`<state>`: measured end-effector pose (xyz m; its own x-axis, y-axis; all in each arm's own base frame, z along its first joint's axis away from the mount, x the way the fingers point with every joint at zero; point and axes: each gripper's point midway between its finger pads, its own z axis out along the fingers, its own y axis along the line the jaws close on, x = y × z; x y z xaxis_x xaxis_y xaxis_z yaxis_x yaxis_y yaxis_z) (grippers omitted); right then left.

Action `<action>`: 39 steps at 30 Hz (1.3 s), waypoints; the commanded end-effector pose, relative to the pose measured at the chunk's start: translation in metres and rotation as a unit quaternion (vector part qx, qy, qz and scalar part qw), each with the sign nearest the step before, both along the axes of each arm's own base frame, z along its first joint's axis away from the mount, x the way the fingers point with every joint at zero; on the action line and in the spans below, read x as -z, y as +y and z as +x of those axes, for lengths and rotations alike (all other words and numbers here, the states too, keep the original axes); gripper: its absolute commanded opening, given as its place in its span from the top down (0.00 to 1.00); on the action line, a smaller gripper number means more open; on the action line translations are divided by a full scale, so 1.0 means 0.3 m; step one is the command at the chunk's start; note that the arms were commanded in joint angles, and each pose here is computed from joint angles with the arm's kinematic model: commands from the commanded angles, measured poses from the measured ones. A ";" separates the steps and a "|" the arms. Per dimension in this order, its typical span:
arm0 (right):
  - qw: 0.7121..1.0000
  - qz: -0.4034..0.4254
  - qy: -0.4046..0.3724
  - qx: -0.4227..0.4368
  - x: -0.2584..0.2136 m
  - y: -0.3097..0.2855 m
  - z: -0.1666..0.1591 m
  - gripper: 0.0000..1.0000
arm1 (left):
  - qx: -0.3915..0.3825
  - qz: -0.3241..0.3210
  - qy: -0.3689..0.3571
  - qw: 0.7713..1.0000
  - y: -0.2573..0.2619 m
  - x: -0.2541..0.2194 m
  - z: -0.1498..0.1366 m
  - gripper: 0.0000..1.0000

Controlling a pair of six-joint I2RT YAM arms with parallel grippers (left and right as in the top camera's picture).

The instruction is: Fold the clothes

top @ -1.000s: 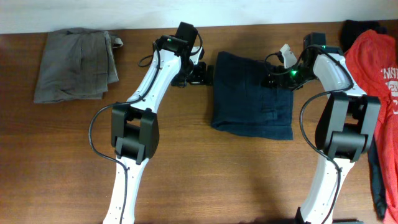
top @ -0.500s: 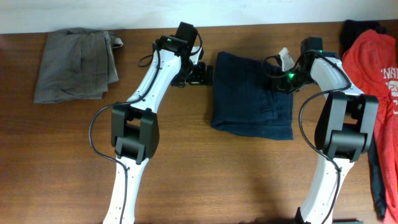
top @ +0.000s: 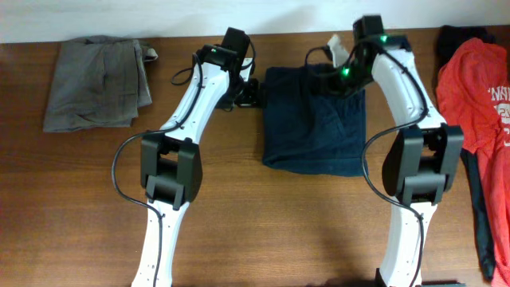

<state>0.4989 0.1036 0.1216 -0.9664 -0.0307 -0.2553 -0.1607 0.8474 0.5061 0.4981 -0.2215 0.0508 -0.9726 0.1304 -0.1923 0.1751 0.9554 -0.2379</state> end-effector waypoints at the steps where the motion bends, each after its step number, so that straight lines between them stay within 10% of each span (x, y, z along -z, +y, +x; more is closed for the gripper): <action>1: 0.998 -0.032 -0.049 0.021 -0.182 -0.050 0.035 0.96 | 0.001 0.012 -0.010 1.000 0.022 -0.001 0.017 0.01; 9: 0.992 -0.088 -0.080 0.042 -0.420 -0.095 -0.035 0.96 | 0.000 0.016 -0.013 1.000 0.027 -0.001 0.021 0.01; 27: 0.956 -0.239 0.015 0.166 -0.365 -0.301 -0.147 0.96 | -0.001 0.020 -0.014 1.000 0.032 0.000 0.022 0.01; 28: 0.954 -0.245 0.014 0.170 -0.366 -0.309 -0.146 0.93 | -0.001 0.020 -0.014 1.000 0.032 0.000 0.022 0.01; 30: 0.954 -0.244 0.011 0.171 -0.374 -0.309 -0.149 0.42 | -0.001 0.020 -0.014 1.000 0.031 0.000 0.022 0.01; 33: 0.956 -0.239 0.003 0.171 -0.400 -0.303 -0.156 0.01 | 0.004 0.021 -0.015 1.000 0.031 0.000 0.022 0.01; 39: 0.944 -0.256 -0.008 0.209 -0.447 -0.415 -0.172 0.01 | 0.088 0.019 -0.038 0.995 -0.006 -0.023 0.011 0.01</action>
<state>0.4559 0.0100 0.2226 -0.9557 0.1688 -0.2411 0.1624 0.9856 0.0464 0.5018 -0.2148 0.0499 -0.9601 0.1794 -0.2144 0.2218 0.9557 -0.1934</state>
